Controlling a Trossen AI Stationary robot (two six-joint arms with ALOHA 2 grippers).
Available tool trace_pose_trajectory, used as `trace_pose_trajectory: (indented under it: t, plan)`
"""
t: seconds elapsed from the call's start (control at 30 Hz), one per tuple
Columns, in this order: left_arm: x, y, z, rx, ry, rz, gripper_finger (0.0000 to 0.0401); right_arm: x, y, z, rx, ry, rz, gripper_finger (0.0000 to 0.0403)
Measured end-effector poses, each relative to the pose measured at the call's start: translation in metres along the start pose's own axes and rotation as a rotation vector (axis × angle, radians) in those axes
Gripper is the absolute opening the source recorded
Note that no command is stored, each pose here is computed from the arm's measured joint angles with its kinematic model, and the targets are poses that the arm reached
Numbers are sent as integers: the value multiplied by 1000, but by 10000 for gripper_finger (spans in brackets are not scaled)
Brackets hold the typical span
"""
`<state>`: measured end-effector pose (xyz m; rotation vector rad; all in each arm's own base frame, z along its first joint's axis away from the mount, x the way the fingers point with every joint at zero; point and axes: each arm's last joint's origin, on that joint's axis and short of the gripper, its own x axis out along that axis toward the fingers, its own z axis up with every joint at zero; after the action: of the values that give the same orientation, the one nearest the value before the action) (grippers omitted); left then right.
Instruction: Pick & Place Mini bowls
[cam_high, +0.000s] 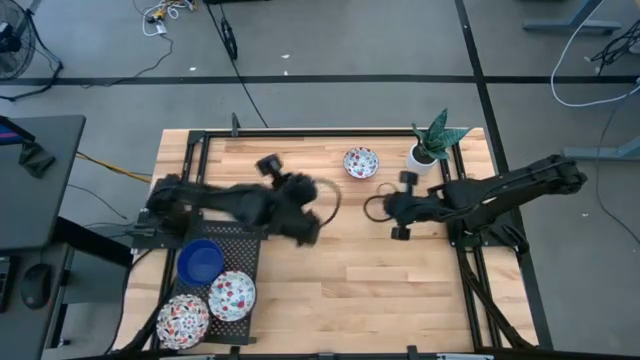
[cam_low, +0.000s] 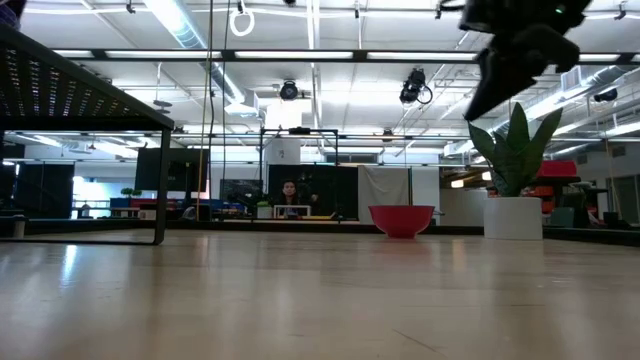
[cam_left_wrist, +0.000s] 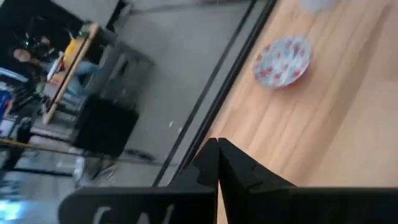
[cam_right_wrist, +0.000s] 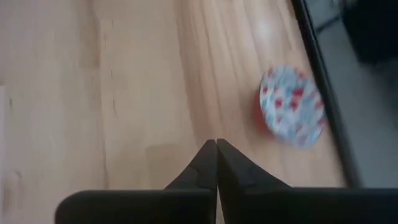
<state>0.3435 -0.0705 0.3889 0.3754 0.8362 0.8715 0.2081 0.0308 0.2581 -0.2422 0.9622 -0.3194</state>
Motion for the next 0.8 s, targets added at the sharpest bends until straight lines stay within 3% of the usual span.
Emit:
trace_pose_trajectory:
  t: [0.13, 0.23, 0.37, 0.47, 0.6, 0.8]
  plan:
    - [53, -9, 12, 83, 92, -14, 3, -3, -2, -27, 120, 13, 37, 2]
    - [89, -16, 27, 92, 92, -130, 4, 2, 2, -47, 164, 19, 77, 5]
    - [131, -26, 48, 80, -17, -301, 3, 15, 12, -64, 194, -28, 166, 5]
    - [160, -32, 57, 55, -87, -377, 2, 28, 22, -70, 201, -123, 250, 6]
    - [194, -45, 61, 36, -141, -452, 2, 43, 31, -73, 198, -361, 324, 6]
    - [237, -76, 49, 24, -201, -544, 1, 53, 32, -87, 257, -648, 274, 6]
